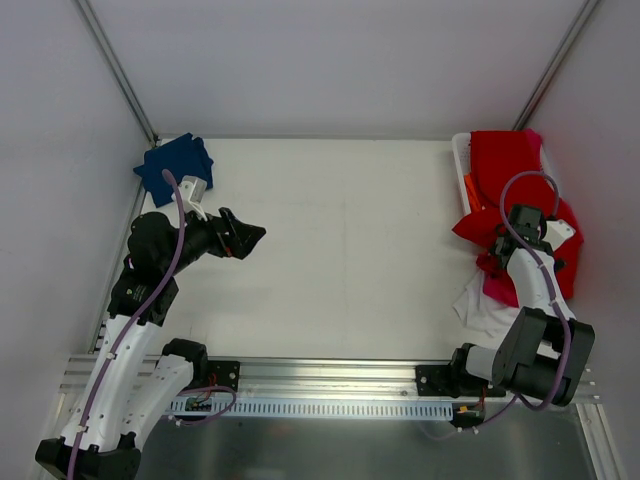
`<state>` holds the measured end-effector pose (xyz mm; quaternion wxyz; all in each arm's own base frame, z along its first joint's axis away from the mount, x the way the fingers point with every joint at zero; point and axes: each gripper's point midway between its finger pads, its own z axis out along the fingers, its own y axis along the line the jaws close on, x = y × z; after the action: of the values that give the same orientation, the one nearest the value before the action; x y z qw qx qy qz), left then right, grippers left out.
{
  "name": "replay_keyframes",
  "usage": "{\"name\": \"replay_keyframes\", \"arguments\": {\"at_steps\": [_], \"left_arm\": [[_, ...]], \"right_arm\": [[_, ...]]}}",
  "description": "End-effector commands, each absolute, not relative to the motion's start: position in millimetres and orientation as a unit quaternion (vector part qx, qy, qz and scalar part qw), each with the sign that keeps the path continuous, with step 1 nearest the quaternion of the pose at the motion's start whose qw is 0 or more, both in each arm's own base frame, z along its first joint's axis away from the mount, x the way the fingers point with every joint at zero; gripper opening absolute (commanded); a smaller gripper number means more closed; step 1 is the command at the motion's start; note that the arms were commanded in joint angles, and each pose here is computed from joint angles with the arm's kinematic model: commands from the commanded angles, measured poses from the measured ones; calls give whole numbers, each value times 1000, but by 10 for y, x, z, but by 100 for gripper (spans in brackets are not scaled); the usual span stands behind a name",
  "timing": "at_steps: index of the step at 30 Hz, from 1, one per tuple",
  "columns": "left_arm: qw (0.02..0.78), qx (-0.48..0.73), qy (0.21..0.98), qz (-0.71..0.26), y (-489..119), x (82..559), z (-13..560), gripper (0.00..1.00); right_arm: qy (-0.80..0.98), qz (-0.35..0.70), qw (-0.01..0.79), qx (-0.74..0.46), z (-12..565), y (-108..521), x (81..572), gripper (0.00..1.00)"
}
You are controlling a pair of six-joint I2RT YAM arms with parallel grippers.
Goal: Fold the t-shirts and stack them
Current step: Grab the tshirt from the pile
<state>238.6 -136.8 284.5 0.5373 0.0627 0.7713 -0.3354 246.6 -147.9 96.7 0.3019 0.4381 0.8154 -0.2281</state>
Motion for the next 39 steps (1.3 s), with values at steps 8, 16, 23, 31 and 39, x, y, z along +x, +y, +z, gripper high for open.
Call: {"name": "replay_keyframes", "arguments": {"at_steps": [8,16,23,31,39], "left_arm": [[552,59,764,-330,-1337,2437,2939,99],[551,60,764,-330,-1338,2441,2932,99],[553,61,763,-329,-1337,2432,2946,99],[560,61,759,-328,-1323,2409,2979,99],[562,60,758,-326,-1315,2415,2988,99]], "right_arm": [[804,-214,309,460,966,-1535,2527,14],[796,-217,313,470,1029,-1528,2468,0],[788,-210,375,441,1500,-1328,2423,0],[758,-129,495,404,2431,-951,2254,0],[811,75,514,269,2755,99,2569,0]]}}
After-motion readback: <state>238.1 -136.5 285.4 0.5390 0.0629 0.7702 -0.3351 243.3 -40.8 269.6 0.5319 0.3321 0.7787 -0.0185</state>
